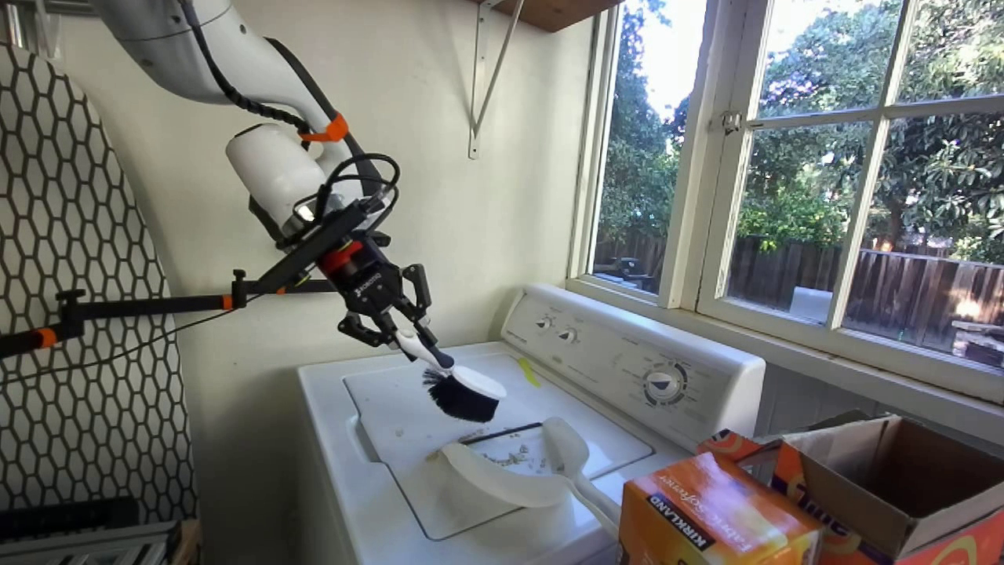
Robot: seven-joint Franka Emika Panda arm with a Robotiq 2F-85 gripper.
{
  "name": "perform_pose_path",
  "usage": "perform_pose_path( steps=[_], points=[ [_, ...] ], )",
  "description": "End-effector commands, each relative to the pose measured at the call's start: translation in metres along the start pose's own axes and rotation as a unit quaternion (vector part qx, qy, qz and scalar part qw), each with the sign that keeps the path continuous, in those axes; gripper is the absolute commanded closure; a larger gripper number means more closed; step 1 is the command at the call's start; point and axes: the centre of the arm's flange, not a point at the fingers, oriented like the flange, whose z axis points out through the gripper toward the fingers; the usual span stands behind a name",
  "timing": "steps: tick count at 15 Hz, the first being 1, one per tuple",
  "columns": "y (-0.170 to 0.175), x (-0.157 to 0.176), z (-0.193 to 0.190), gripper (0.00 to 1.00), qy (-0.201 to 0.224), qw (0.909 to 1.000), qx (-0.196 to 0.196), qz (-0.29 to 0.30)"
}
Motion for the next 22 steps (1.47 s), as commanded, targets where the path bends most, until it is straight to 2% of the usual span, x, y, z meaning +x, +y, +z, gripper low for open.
perform_pose_path(
  steps=[1, 8, 11, 18, 22],
  points=[
    [0.011, 0.003, -0.017, 0.93, 0.025, 0.9988, -0.04, -0.016],
    [-0.006, 0.007, 0.001, 0.93, 0.013, 0.9983, 0.025, -0.052],
    [-0.014, 0.004, 0.011, 0.93, -0.022, 0.9974, 0.044, -0.052],
    [-0.008, -0.012, 0.009, 0.93, -0.092, 0.9947, 0.042, -0.015],
    [0.003, -0.017, 0.004, 0.93, -0.11, 0.9939, 0.012, 0.005]
  ],
)
